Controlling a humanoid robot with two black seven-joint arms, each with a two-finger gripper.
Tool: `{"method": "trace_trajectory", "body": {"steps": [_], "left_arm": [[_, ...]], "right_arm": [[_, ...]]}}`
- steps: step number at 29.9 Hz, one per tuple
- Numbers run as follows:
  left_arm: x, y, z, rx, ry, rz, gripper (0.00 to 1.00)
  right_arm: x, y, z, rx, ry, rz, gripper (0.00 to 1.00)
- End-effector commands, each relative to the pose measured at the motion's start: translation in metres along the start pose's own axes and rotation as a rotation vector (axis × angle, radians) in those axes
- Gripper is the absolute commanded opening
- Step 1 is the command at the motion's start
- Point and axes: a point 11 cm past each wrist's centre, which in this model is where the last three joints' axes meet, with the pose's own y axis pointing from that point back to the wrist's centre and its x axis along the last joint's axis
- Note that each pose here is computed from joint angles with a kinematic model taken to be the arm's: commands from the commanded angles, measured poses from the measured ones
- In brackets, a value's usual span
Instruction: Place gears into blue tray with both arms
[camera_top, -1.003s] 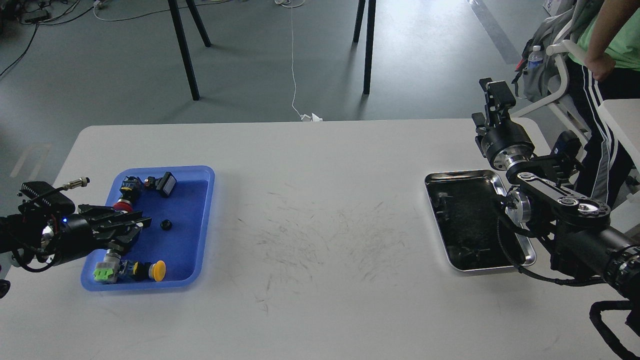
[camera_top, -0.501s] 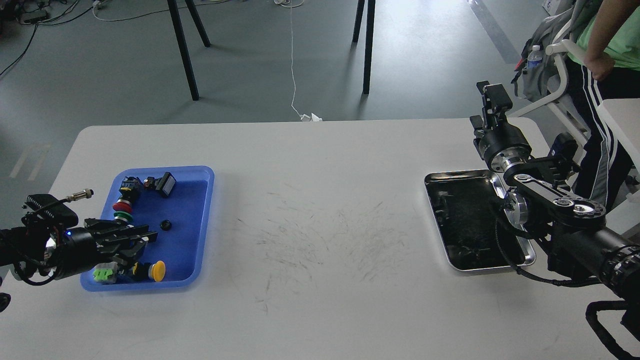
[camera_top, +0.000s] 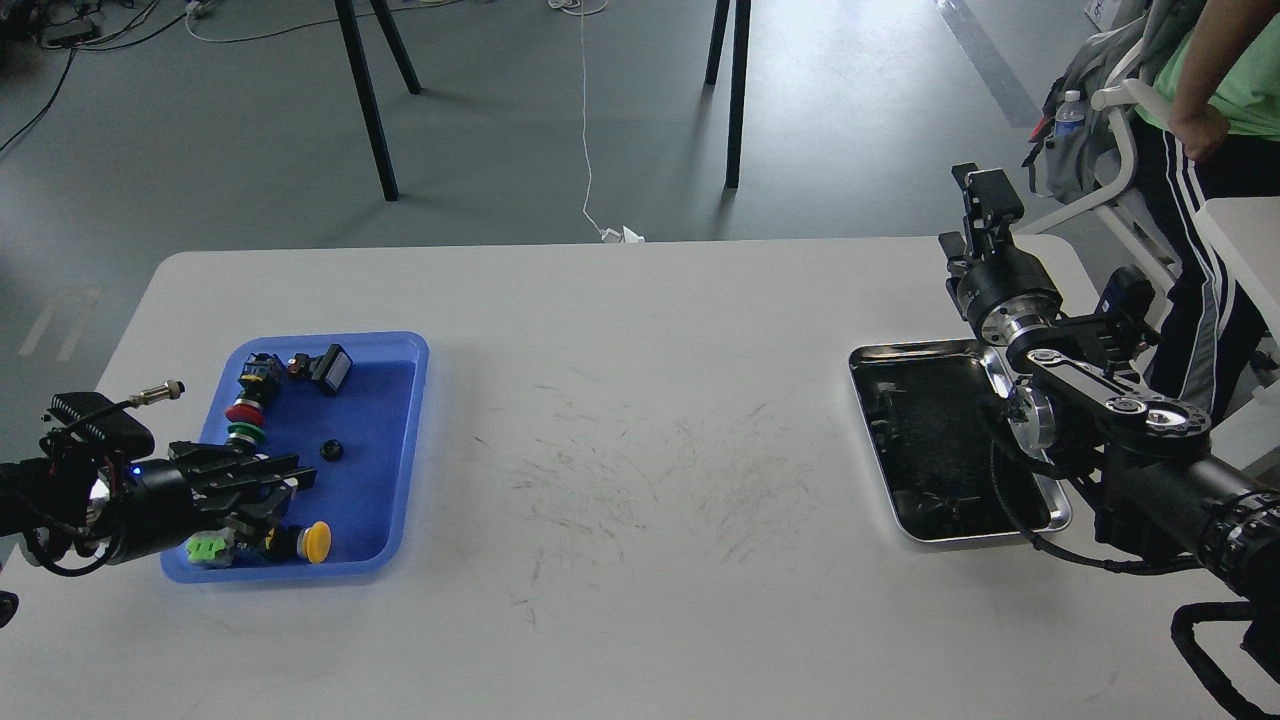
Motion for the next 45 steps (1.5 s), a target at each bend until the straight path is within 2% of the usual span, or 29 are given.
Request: {"method": "trace_trajectory", "body": {"steps": [1, 10, 14, 18, 25, 29, 32, 37, 45], "left_arm": [[0.001, -0.002, 0.005, -0.014, 0.005, 0.001, 0.24], [0.001, -0.005, 0.007, -0.021, 0.003, 0.001, 0.26], [0.001, -0.004, 0.006, -0.018, 0.003, 0.0, 0.36], [0.001, -0.002, 0.003, -0.009, 0.005, 0.001, 0.51], [0.011, 0.0, -0.001, 0.011, 0.028, 0.044, 0.59], [0.037, 0.004, -0.01, 0.053, 0.064, 0.15, 0.62], [0.058, 0.011, -0.023, 0.112, 0.142, 0.256, 0.7], [0.1, 0.039, -0.049, 0.218, 0.281, 0.472, 0.72], [0.169, 0.051, -0.062, 0.195, 0.596, 0.676, 0.87]], "right_arm": [[0.0, 0.0, 0.0, 0.0, 0.0, 0.0, 0.93], [0.0, 0.0, 0.0, -0.001, 0.001, -0.001, 0.93], [0.0, 0.0, 0.0, -0.001, 0.001, -0.001, 0.93], [0.0, 0.0, 0.0, -0.001, 0.001, -0.001, 0.93], [0.0, 0.0, -0.001, 0.002, 0.001, -0.001, 0.93], [0.002, -0.001, -0.002, 0.004, 0.003, 0.001, 0.94], [0.002, -0.001, -0.003, 0.006, 0.002, 0.0, 0.94], [0.001, -0.001, -0.005, 0.009, 0.001, -0.003, 0.94], [-0.01, -0.005, -0.017, 0.038, -0.014, -0.027, 0.95]]}}
